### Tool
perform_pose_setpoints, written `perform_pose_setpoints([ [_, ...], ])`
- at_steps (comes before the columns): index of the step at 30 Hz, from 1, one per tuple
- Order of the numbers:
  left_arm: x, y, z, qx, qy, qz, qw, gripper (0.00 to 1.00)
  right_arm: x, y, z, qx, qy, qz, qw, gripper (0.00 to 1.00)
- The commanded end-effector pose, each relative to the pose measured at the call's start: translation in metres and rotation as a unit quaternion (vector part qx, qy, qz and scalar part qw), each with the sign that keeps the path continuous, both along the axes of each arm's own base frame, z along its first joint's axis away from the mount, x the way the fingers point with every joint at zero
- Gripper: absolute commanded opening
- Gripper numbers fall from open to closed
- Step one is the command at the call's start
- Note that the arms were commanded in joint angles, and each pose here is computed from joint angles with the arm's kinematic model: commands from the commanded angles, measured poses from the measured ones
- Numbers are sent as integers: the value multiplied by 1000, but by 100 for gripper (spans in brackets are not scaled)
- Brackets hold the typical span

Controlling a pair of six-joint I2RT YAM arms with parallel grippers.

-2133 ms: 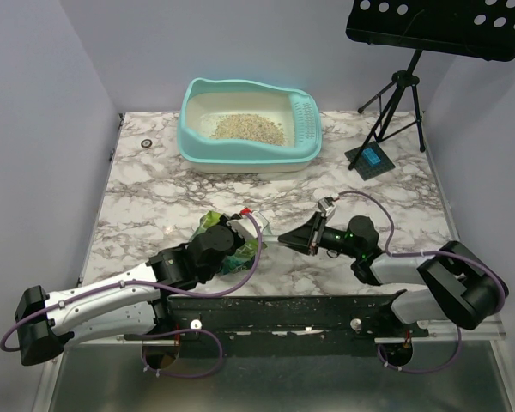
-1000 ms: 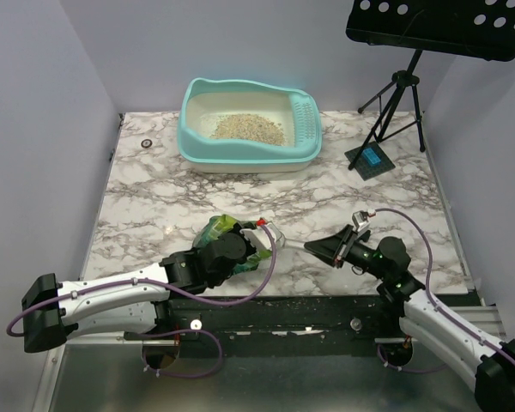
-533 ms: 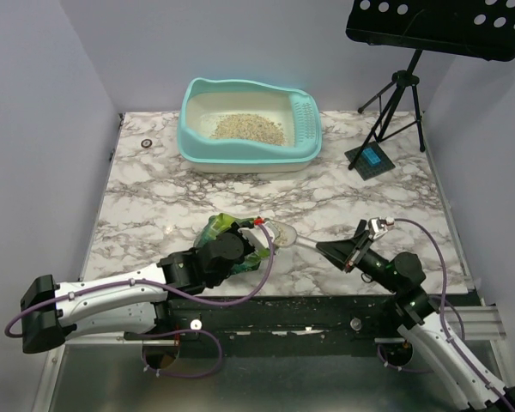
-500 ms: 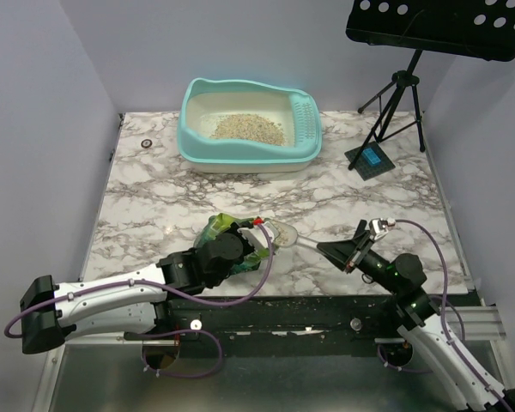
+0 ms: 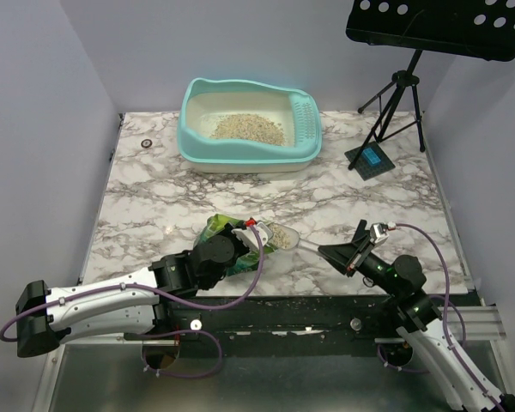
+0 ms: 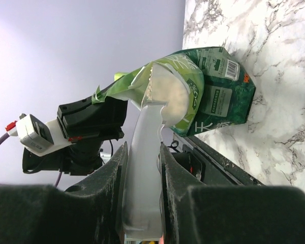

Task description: Fill the litter box with clean litter

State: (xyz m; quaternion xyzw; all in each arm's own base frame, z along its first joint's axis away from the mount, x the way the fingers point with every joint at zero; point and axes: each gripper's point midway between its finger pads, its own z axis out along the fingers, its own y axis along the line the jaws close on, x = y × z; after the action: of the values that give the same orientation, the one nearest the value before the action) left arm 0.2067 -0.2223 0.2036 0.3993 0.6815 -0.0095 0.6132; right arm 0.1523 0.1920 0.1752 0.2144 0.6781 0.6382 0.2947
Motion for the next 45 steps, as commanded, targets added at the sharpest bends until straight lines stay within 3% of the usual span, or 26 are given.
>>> perform_pose_setpoints([
  [1,-3,-4,3,-16,-2,-5,1000,0,0,2,-46,-17,44,7,999,1],
  [14,8,18,20,-28,-32,58,997,0,-14,5,-15,2,12,39,999,1],
  [45,13,38,32,-33,-46,109,992,0,-18,0,94,5,-84,30,996,1],
])
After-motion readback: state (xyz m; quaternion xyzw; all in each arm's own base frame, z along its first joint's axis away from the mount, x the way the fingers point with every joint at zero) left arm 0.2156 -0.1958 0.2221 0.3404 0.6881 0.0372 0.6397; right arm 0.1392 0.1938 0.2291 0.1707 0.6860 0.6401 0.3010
